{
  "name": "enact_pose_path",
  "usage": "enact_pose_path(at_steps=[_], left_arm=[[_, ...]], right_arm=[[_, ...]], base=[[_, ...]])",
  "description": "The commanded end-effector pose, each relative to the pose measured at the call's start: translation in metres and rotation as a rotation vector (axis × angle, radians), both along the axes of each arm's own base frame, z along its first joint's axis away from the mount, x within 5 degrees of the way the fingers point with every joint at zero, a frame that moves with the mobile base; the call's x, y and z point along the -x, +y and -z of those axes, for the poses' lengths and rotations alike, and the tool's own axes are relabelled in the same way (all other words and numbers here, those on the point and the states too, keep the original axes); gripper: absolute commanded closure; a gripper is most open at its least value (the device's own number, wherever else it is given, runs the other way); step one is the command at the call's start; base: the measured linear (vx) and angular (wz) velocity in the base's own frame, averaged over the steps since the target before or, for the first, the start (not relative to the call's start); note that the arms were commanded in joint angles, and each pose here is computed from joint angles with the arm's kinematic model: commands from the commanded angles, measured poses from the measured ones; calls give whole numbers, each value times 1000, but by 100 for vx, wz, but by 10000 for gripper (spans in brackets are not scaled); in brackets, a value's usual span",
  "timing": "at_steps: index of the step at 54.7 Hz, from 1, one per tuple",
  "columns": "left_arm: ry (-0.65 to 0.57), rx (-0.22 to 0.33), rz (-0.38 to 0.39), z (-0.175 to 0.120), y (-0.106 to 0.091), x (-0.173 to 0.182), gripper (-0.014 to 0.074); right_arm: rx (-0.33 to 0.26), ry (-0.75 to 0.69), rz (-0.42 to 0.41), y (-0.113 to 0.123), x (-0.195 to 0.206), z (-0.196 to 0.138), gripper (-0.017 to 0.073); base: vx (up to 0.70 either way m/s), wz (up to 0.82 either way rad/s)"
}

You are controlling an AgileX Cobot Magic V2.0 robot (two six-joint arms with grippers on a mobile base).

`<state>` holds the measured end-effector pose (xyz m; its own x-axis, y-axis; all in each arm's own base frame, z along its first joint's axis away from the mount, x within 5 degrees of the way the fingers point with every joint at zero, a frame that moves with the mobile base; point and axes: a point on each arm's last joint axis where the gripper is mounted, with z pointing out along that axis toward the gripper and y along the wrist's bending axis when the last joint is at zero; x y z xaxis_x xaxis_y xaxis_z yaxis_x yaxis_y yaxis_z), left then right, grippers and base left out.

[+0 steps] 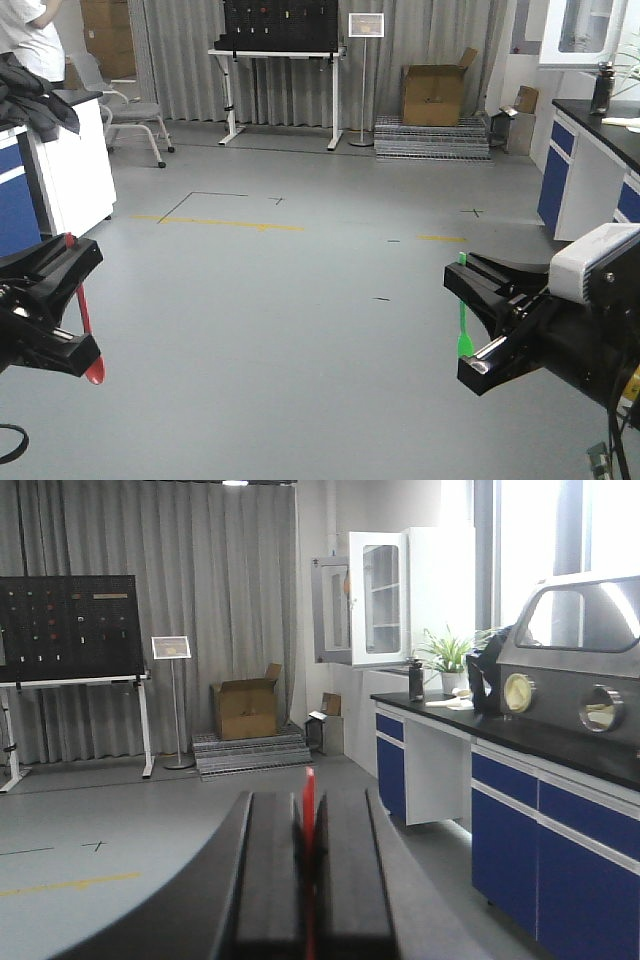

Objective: Sort red and green spoons into left cabinet
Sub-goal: 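Drive the base away from the bench holding both spoons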

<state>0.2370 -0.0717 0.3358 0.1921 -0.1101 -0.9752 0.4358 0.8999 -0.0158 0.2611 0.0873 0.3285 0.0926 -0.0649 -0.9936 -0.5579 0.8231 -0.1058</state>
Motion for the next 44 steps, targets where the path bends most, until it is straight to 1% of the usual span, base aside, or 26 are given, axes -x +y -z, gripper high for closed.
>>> enact_pose_path(at_steps=[1, 22, 44], left_arm=[[-101, 55, 17, -20, 0, 6, 412], [-101, 55, 17, -20, 0, 6, 412], [-101, 55, 17, -20, 0, 6, 412]], right_arm=[[-57, -94, -28, 1, 6, -22, 568], [-57, -94, -28, 1, 6, -22, 568], [-57, -94, -28, 1, 6, -22, 568]], base=[[40, 13], [46, 5], [53, -1]])
